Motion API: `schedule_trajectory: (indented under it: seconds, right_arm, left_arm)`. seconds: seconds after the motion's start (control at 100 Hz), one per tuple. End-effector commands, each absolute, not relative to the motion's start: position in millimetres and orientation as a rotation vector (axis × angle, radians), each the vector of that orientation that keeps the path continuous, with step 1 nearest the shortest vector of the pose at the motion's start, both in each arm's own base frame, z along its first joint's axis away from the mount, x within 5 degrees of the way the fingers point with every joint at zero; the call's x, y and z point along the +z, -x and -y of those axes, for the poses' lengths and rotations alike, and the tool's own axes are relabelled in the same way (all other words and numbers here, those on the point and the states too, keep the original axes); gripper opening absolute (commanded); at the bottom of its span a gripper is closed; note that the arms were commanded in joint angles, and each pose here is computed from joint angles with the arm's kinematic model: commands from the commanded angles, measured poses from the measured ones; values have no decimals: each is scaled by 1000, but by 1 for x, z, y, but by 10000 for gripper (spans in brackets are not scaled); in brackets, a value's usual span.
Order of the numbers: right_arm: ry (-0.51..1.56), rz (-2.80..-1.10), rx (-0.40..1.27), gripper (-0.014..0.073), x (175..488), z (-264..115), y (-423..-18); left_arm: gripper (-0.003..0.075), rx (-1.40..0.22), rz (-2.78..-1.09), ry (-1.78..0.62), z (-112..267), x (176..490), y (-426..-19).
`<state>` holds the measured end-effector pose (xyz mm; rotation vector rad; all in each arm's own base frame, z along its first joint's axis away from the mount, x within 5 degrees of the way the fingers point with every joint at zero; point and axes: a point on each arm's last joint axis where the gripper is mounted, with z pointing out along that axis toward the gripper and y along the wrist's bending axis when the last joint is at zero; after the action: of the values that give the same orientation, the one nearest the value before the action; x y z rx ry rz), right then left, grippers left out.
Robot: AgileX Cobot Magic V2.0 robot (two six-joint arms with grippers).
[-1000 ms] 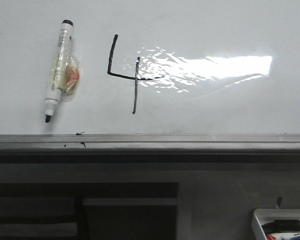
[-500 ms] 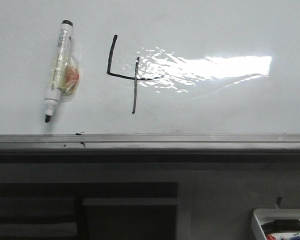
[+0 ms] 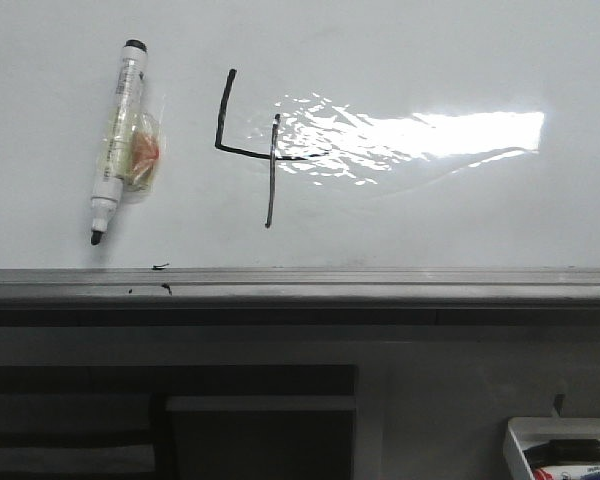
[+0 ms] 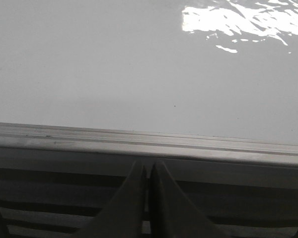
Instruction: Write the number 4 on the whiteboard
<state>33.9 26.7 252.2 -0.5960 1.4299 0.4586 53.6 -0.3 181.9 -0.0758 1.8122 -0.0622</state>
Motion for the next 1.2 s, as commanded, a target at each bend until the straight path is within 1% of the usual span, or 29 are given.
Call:
schedule_trajectory:
  seconds: [0.0, 0.56, 0.69, 0.79, 0.93, 1.13, 1.19]
  right_arm:
    - [559, -1315, 456, -61, 268, -23, -30]
    - [559, -1315, 456, -61, 268, -23, -30]
    - [538, -1323, 430, -61, 268, -22, -31]
    - [493, -1341, 373, -61, 268, -21, -33]
    - [385, -1382, 239, -61, 262, -16, -38]
    - [204, -1433, 22, -61, 239, -7, -48]
    - [173, -1451, -15, -61, 231, -5, -50]
  left_arm:
    - [-20, -68, -1740, 79, 0, 183, -54]
    - [-20, -68, -1740, 79, 0, 183, -54]
    - [-20, -68, -1740, 79, 0, 183, -54]
    - [-20, -68, -1740, 79, 0, 183, -54]
    - [-20, -68, -1740, 79, 0, 183, -54]
    - [-20, -68, -1740, 79, 0, 183, -54]
    - [-20, -68, -1740, 79, 0, 183, -54]
